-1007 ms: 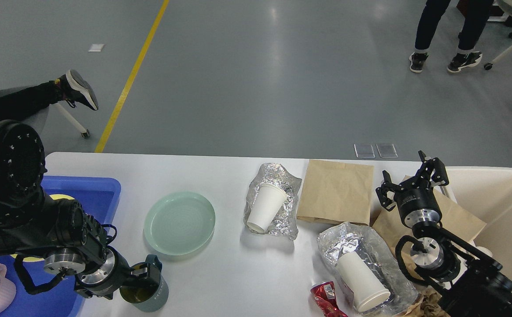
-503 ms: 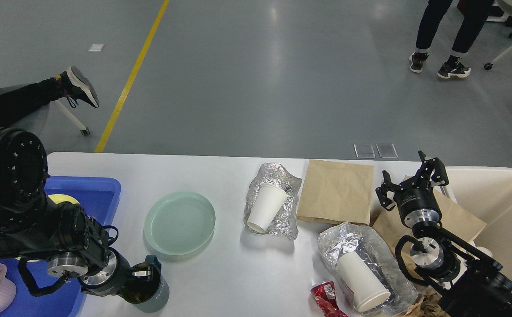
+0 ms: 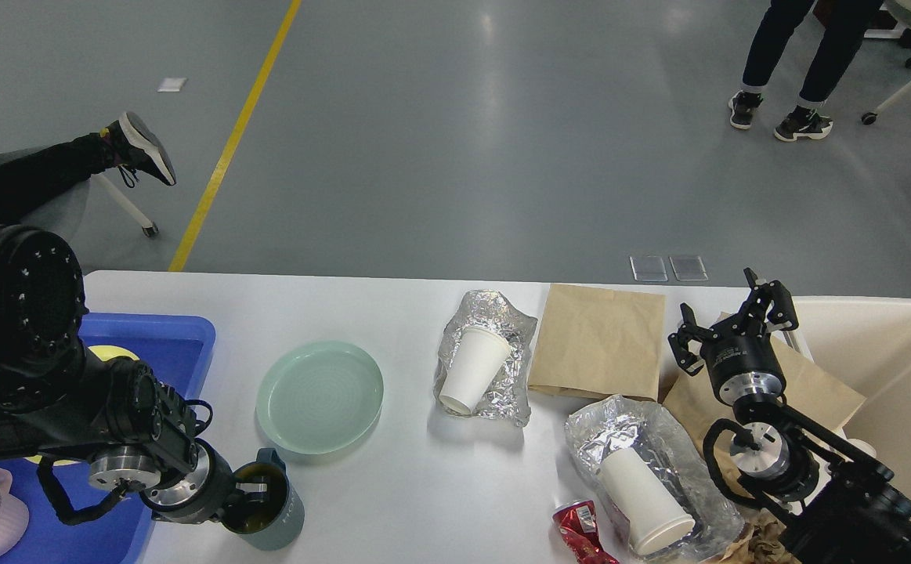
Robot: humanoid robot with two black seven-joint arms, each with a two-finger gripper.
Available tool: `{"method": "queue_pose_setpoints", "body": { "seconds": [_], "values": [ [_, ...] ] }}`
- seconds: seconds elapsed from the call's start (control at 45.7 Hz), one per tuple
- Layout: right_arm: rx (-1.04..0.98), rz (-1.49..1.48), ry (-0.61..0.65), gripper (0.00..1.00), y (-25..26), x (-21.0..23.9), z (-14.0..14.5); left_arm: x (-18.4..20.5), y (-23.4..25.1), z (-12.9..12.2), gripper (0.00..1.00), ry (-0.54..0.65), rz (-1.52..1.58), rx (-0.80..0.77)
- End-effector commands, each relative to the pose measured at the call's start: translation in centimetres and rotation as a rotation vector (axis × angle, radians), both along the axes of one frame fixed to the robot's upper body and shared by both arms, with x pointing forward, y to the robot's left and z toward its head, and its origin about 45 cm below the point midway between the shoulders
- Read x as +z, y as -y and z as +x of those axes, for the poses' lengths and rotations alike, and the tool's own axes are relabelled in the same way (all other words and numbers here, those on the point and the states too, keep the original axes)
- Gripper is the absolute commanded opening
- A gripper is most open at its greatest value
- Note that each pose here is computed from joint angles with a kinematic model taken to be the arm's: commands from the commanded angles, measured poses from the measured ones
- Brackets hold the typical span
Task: Tidy desktop
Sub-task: 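Grasp the dark teal mug with the left gripper, then lift the teal mug and place it in the blue tray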
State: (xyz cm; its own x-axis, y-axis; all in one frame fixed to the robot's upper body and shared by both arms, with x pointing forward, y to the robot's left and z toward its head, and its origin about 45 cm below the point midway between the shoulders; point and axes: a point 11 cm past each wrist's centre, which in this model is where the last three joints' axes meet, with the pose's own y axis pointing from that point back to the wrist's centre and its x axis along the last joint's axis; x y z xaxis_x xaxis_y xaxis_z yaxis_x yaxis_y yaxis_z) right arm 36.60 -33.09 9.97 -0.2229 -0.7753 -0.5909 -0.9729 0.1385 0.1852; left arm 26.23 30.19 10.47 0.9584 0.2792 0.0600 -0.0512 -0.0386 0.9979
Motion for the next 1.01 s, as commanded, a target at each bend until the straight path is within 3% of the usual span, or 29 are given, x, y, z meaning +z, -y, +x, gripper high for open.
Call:
{"method": "queue_pose_setpoints", "body": {
  "seconds": [0.0, 0.131, 0.569, 0.832, 0.985],
  "values": [
    [0.0, 0.0, -0.001, 1.0, 0.0, 0.0, 0.0, 0.9, -0.2, 0.4, 0.0, 0.0, 0.007, 0.003],
    [-0.001, -0.001, 0.0, 1.0, 0.0, 0.0, 0.0, 4.3, 0.4, 1.0, 0.0, -0.005, 0.004, -0.005],
    [-0.001, -0.001, 0.0, 1.0, 0.0, 0.0, 0.0, 25.0, 6.3, 3.4, 0.0, -0.02, -0.054, -0.162],
    [-0.001, -0.001, 0.0, 1.0, 0.0, 0.0, 0.0, 32.7, 8.6, 1.9, 0.0, 0.018, -0.039, -0.212],
    [-0.001, -0.001, 0.0, 1.0, 0.0, 0.0, 0.0, 34.2, 7.9, 1.6, 0.0, 0.034, -0.05, -0.178]
  ]
}}
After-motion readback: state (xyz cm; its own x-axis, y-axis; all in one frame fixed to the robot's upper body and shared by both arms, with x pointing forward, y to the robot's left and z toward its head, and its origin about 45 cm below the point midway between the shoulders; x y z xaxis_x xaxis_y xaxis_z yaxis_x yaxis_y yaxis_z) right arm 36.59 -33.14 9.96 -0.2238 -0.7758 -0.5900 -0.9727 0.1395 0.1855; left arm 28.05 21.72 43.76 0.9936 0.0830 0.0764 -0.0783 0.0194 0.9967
